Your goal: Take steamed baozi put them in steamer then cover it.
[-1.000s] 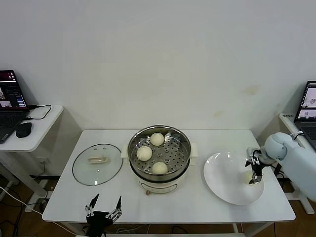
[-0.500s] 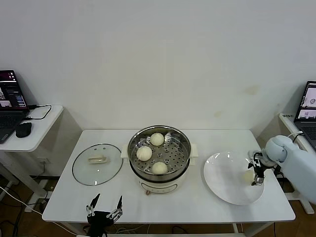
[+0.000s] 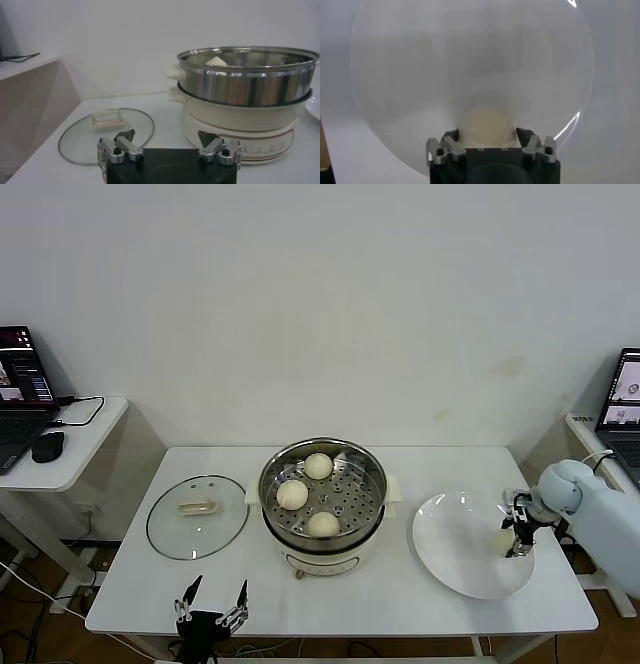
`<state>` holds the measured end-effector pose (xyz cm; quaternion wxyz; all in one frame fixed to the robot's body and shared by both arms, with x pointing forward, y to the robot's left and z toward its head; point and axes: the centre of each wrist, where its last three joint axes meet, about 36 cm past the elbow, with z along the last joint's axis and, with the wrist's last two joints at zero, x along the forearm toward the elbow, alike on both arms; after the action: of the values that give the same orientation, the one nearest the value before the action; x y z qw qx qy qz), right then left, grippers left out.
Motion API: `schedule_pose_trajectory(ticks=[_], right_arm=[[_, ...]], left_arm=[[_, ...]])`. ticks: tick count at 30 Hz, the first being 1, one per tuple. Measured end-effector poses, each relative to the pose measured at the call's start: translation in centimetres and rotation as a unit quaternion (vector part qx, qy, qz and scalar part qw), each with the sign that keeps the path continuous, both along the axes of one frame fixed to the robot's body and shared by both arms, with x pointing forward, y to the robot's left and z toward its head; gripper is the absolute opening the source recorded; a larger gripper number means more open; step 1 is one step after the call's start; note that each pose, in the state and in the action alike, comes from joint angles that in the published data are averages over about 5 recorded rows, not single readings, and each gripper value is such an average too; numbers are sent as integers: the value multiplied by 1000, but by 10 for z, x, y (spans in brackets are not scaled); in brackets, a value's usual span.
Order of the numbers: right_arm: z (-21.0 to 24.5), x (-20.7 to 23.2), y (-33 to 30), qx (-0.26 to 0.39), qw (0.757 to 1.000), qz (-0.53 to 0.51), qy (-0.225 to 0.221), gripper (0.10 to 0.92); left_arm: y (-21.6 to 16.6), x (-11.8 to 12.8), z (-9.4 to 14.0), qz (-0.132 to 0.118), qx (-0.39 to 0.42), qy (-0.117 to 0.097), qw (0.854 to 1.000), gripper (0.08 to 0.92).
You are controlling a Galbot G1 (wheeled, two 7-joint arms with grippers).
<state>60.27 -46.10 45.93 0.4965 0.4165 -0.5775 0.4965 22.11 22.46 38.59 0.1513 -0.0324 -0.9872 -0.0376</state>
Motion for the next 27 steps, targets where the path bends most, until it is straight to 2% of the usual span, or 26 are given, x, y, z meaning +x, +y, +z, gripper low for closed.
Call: schedule_pose_trajectory(ticks=[12,27], right_arm=[[40,10,18,23,1000,-2,-13,636],[137,41,122,126,991,40,-24,636]], left_arm=[[-8,0,2,-4,-1,-4,1000,823],[1,2,13,5,19,-25,1000,823]])
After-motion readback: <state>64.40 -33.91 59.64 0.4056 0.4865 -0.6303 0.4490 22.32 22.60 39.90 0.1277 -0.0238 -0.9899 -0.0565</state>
